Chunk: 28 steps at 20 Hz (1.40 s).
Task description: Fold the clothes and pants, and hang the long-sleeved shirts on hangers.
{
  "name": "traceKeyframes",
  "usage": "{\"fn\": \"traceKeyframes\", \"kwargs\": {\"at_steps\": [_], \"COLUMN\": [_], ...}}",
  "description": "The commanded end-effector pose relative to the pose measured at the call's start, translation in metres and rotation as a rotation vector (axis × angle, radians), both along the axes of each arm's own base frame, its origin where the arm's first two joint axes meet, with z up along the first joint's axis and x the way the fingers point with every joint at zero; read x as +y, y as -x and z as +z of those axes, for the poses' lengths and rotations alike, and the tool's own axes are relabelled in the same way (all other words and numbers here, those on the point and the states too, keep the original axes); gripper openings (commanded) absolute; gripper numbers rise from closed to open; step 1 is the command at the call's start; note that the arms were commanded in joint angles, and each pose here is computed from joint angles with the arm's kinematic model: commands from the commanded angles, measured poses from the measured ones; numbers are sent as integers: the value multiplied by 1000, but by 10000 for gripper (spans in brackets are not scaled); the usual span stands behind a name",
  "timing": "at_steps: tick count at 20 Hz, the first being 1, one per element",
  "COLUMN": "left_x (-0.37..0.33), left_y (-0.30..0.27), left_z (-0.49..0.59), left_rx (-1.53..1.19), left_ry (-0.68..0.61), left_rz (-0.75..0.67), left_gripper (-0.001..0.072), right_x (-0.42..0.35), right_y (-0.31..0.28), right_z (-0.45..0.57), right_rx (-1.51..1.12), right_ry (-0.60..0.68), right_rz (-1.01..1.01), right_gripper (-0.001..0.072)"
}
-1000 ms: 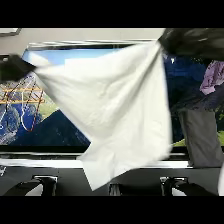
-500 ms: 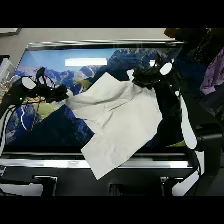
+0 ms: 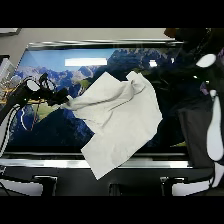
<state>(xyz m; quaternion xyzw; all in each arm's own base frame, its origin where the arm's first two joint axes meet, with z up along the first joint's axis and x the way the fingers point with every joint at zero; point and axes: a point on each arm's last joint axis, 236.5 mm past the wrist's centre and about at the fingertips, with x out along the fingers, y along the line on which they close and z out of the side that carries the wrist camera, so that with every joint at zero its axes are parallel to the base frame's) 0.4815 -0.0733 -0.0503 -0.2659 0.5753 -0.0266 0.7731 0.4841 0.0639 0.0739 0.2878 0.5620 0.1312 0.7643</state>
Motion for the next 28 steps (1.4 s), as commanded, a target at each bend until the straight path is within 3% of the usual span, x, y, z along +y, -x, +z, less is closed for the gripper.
{"fn": "traceKeyframes", "kwargs": {"at_steps": [1, 8, 11, 14, 25, 28], "left_x": [-1, -4, -5, -6, -6, -6], "left_y": [8, 22, 25, 28, 32, 32], "left_z": [-4, -6, -7, -7, -8, -8], "left_rx": [37, 91, 106, 116, 132, 132], "left_ry": [5, 14, 16, 18, 21, 20], "left_rz": [-12, -37, -43, -48, -55, -55], "left_gripper": [17, 17, 17, 17, 17, 17], "right_x": [-32, 68, 103, 125, 138, 140], "right_y": [87, 266, 312, 329, 302, 294], "right_z": [0, -88, -118, -136, -180, -177], "right_rx": [127, 377, 435, 444, 411, 389], "right_ry": [-4, -166, -212, -191, -121, -140], "right_rz": [1, -55, -94, -90, -225, -251], "right_gripper": [497, 497, 497, 497, 464, 113]}}
